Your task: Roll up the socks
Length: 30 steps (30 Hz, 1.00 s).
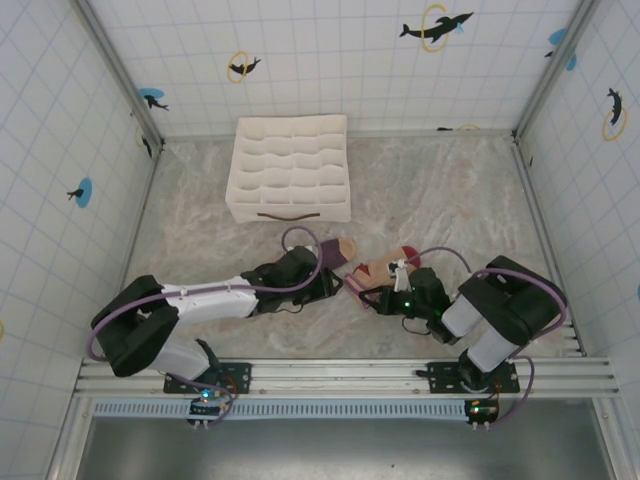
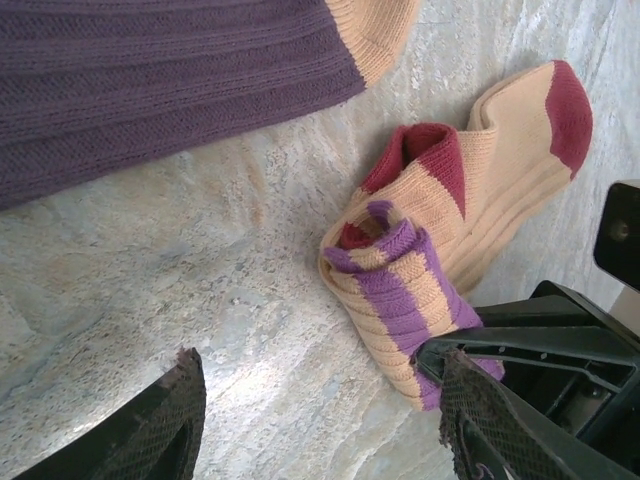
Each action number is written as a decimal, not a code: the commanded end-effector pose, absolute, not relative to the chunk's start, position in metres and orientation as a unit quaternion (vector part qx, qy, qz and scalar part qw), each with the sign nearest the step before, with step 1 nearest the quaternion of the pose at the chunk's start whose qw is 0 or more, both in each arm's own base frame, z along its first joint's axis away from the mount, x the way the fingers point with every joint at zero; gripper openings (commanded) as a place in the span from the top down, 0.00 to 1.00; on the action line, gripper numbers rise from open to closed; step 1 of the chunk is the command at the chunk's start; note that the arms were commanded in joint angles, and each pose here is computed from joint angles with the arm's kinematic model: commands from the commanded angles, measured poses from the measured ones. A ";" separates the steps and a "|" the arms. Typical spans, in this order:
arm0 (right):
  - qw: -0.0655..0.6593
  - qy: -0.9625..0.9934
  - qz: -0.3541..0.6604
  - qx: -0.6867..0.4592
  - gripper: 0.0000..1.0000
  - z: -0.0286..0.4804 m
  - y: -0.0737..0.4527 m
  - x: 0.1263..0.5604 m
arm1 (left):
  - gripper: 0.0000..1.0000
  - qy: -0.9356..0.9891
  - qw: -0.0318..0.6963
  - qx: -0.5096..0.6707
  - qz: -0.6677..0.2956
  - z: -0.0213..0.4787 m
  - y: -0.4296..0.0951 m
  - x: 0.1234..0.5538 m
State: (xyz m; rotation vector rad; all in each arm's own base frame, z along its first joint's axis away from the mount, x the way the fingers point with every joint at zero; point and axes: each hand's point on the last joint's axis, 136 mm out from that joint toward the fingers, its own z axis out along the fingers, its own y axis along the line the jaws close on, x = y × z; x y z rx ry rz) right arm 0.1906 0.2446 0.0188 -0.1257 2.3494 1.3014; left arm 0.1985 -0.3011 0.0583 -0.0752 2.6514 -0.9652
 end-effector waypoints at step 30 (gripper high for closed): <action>0.035 0.928 0.335 0.158 1.00 -0.070 0.181 0.158 | 0.53 0.929 0.153 -0.022 -0.335 0.016 -0.345 0.220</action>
